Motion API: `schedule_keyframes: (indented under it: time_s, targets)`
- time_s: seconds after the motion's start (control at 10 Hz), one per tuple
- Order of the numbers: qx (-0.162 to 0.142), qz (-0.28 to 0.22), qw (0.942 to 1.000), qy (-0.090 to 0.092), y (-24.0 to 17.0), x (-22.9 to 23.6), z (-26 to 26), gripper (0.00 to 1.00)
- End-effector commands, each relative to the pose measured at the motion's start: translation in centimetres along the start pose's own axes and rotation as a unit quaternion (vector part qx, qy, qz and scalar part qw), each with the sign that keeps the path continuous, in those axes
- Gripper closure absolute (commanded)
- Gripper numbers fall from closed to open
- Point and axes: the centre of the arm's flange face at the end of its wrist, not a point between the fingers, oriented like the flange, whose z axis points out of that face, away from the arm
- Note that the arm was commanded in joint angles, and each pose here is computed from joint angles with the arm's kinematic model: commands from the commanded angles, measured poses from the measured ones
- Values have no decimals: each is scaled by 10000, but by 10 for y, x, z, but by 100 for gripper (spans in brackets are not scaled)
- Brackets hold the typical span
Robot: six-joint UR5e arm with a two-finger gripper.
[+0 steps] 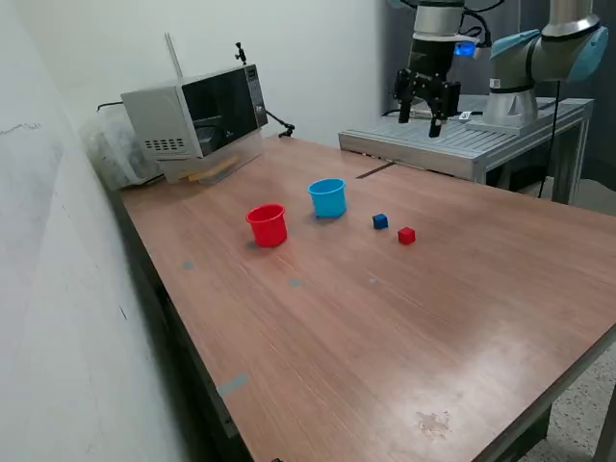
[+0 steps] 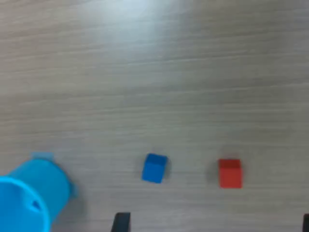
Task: Place red objects in the red bin, and blue objects in the blue bin.
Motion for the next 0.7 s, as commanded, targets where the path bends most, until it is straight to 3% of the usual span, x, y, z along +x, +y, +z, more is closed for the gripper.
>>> schedule_keyframes:
  time_s: [0.0, 0.3, 0.6]
  targets:
    - [65, -83, 9996, 249, 2, 32, 26, 0]
    - [260, -218, 9992, 204, 9, 55, 68, 0]
    - [228, -252, 9992, 227, -2, 86, 78, 0]
